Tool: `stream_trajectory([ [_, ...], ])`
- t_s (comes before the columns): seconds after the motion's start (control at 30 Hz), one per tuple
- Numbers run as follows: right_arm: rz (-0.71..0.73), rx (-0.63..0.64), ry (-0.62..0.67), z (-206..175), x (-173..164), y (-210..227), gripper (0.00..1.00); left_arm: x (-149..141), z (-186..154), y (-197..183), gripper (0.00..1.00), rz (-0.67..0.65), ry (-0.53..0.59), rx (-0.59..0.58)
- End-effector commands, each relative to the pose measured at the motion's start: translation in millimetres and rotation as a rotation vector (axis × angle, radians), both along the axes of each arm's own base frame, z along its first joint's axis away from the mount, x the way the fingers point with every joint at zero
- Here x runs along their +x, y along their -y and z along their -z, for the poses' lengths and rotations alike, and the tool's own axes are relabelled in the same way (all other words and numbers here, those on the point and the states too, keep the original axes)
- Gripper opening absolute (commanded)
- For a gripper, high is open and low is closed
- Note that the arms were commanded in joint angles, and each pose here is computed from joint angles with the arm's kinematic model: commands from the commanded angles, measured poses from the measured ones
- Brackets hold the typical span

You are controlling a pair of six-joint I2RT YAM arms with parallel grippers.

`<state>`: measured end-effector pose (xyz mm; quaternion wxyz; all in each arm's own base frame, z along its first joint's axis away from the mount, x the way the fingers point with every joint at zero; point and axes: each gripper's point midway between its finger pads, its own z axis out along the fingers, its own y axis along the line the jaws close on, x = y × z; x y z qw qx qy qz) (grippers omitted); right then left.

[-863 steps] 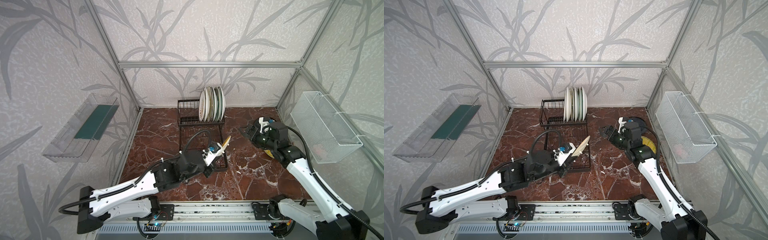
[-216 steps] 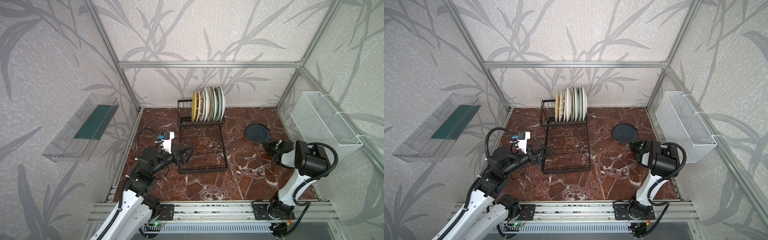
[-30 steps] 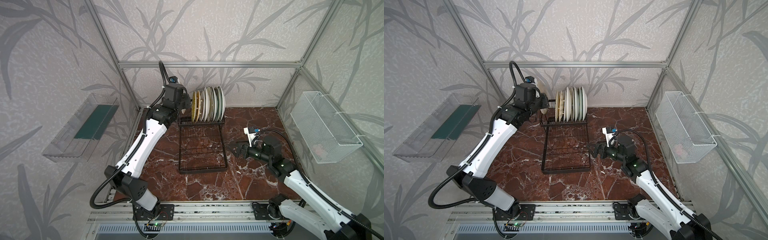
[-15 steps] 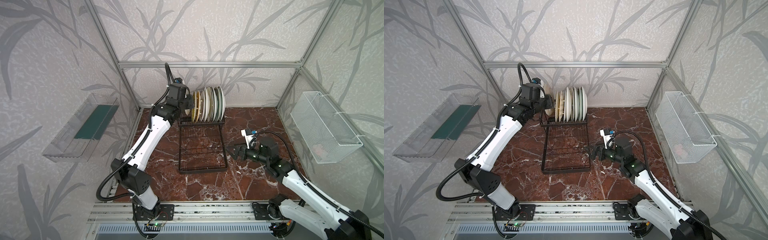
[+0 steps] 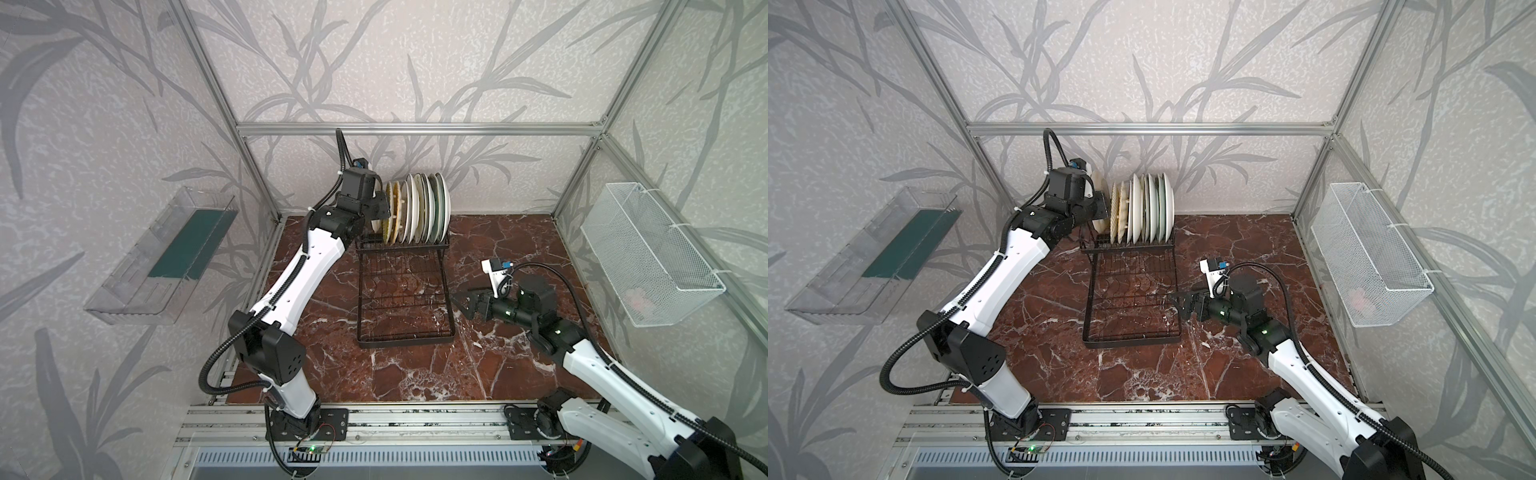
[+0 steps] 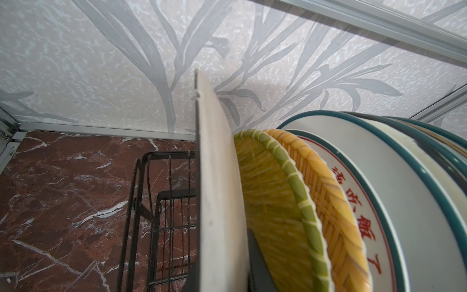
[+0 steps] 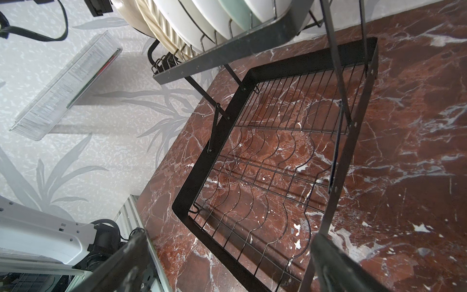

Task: Load plates into a dish rack
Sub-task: Place the plate on the dish rack.

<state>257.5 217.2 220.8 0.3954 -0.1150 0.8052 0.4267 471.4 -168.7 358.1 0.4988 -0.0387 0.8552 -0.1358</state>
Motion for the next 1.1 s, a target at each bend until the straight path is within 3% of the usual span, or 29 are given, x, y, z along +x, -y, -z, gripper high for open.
stream_trajectory([
  [0.0,-0.002,0.011,0.012,-1,1,-2,0.99,10,-35,-5,0.0,-0.034,0.128,-0.033],
  [0.57,-0.007,0.016,-0.006,5,2,-4,0.99,15,-8,-4,0.0,-0.054,0.103,-0.016],
  [1.07,0.002,0.006,-0.009,8,4,-4,0.99,-3,-5,-6,0.0,-0.053,0.155,-0.001],
])
